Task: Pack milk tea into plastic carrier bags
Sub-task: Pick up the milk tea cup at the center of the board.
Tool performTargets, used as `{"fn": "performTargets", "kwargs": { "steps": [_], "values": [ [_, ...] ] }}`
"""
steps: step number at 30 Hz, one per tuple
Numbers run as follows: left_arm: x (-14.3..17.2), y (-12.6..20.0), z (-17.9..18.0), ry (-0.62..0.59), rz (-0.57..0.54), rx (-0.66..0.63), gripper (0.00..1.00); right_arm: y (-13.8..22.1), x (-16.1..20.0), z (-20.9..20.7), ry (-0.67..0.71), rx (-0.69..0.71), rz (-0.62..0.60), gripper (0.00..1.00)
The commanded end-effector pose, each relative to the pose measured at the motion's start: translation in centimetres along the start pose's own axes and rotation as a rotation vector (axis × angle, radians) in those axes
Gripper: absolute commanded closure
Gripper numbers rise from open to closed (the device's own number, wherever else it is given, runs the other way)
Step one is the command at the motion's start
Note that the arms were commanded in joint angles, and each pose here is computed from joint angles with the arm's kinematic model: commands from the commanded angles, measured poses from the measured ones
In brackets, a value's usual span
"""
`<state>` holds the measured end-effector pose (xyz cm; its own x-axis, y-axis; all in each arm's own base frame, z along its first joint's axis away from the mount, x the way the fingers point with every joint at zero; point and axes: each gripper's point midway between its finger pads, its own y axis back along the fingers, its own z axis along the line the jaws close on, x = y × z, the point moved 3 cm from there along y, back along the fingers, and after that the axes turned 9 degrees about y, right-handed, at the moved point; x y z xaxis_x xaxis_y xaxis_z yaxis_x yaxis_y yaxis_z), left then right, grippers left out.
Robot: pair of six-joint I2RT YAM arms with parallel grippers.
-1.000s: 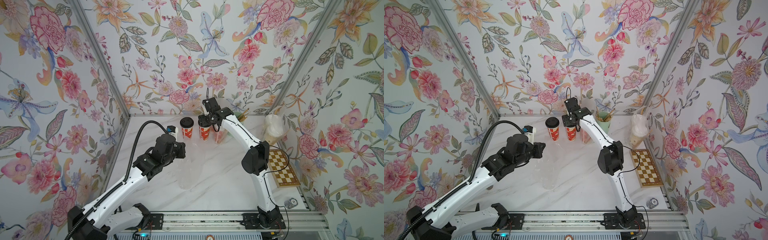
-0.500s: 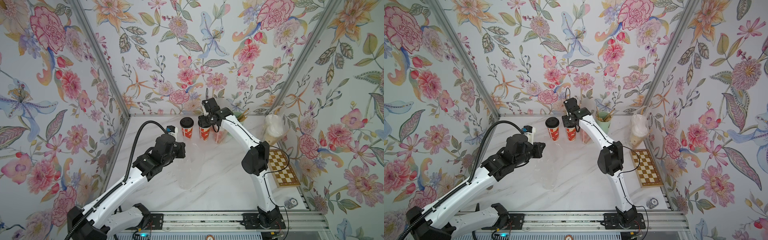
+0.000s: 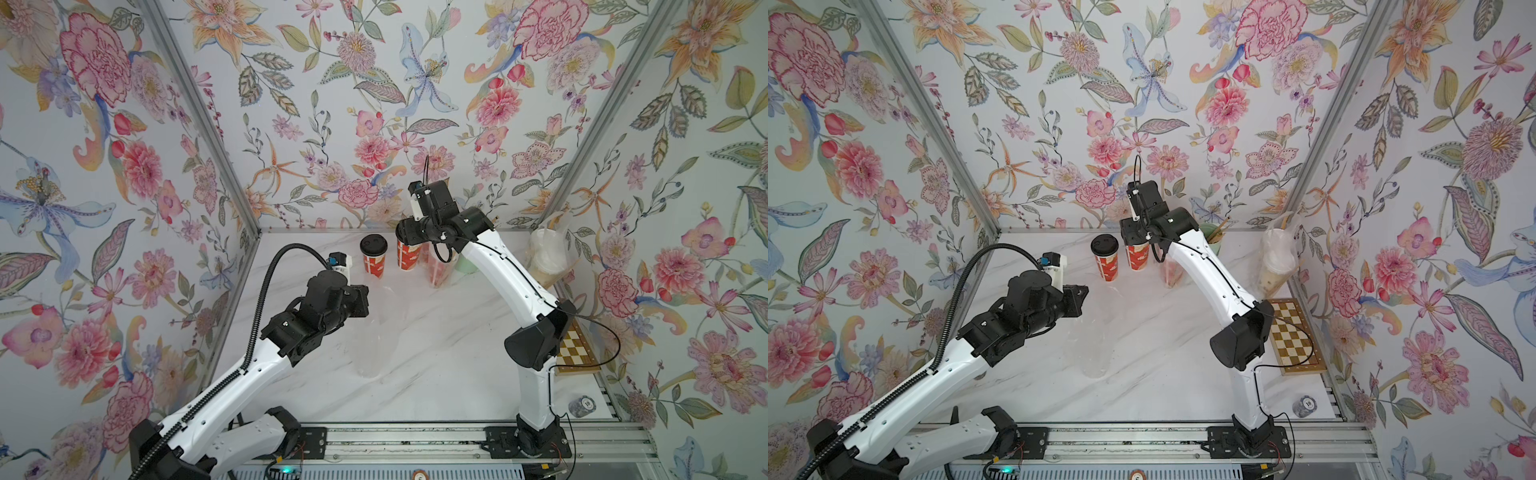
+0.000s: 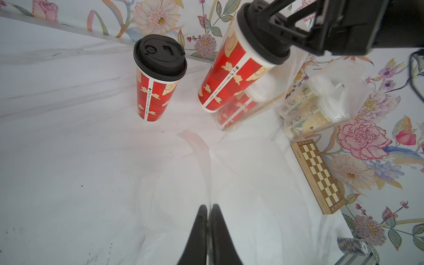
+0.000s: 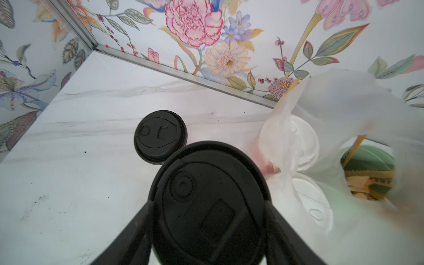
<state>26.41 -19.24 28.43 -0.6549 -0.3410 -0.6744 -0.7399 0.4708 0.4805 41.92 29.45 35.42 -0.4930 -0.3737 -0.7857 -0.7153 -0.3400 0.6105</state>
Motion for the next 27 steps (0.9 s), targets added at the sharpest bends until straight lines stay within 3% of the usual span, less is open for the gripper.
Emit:
{"fn": "performTargets", "kwargs": {
  "steps": [1,17,27],
  "values": [
    [0.1,0.1,0.7,0.014,-0.023,-0.019,0.91,3.4,-0.9,0.8,0.007,-0.008,-0.050,0.36],
    [0.7,0.1,1.8,0.004,-0.023,-0.059,0.92,16.1,-2.8,5.5,0.020,-0.153,-0.219,0.38],
    [0.7,0.1,2.0,0.002,-0.024,-0.068,0.92,18.2,-1.7,10.0,0.037,-0.253,-0.216,0.39]
  ]
}}
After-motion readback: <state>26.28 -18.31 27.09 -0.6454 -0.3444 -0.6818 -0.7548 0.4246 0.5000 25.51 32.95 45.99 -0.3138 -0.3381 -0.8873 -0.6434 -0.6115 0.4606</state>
